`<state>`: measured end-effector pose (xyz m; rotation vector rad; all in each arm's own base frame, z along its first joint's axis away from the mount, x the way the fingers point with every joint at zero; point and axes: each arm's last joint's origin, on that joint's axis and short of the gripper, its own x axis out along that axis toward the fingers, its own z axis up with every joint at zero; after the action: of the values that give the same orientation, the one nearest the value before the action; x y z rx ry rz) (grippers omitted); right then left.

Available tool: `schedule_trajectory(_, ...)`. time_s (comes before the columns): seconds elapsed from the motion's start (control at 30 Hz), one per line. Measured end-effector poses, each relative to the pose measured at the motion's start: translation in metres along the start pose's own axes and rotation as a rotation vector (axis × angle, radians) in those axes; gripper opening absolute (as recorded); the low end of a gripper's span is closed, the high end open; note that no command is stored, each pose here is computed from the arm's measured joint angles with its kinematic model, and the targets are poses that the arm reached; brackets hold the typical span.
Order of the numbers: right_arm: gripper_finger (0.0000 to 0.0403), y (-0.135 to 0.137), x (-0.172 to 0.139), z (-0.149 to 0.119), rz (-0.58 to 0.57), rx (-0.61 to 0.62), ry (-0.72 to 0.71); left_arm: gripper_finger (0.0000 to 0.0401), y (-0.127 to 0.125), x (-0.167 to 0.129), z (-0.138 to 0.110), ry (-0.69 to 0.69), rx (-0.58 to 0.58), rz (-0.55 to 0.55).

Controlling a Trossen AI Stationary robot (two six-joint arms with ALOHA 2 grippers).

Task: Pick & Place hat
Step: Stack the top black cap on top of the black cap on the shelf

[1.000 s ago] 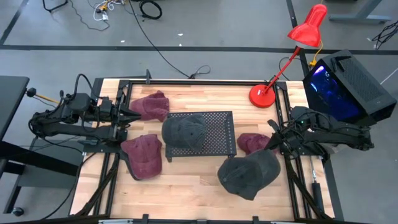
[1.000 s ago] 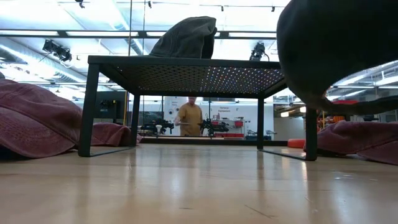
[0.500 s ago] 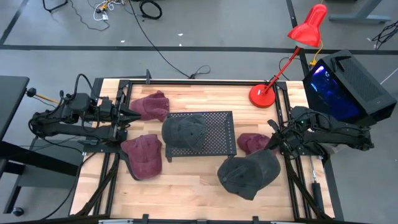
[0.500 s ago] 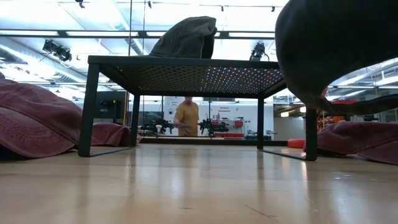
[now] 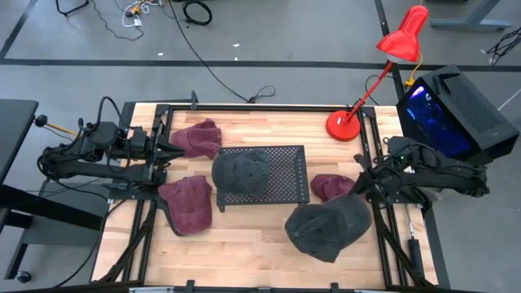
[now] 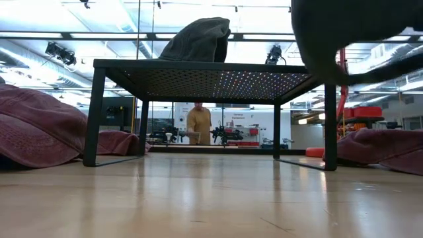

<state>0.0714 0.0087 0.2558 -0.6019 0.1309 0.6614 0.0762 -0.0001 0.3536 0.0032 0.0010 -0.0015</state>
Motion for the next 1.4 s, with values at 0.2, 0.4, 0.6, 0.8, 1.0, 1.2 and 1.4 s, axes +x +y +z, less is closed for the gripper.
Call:
schedule_trajectory(0.2, 0.0005, -0.001, -0.003, 0.004, -0.004, -0.003, -0.001, 0.0048, 0.0, 0.0, 0.0, 0.0, 0.0, 0.0)
schedule_trajectory(0.4, 0.0005, -0.001, -0.003, 0.003, -0.026, -0.004, 0.02, 0.0048, 0.0, 0.0, 0.0, 0.0, 0.0, 0.0)
schedule_trajectory(0.6, 0.0005, -0.006, -0.012, 0.014, -0.11, -0.064, 0.091, 0.0048, 0.0, 0.0, 0.0, 0.0, 0.0, 0.0)
schedule_trajectory(0.8, 0.0005, -0.009, -0.024, 0.034, -0.105, -0.109, 0.006, 0.0048, 0.0, 0.0, 0.0, 0.0, 0.0, 0.0)
schedule_trajectory(1.0, 0.0005, -0.005, -0.026, 0.039, 0.009, -0.068, -0.102, 0.0048, 0.0, 0.0, 0.0, 0.0, 0.0, 0.0)
schedule_trajectory(1.2, 0.0005, -0.003, -0.026, 0.037, 0.026, -0.041, -0.086, 0.0048, 0.0, 0.0, 0.0, 0.0, 0.0, 0.0)
schedule_trajectory(1.4, 0.0005, -0.002, -0.026, 0.038, 0.064, -0.031, -0.12, 0.0048, 0.0, 0.0, 0.0, 0.0, 0.0, 0.0)
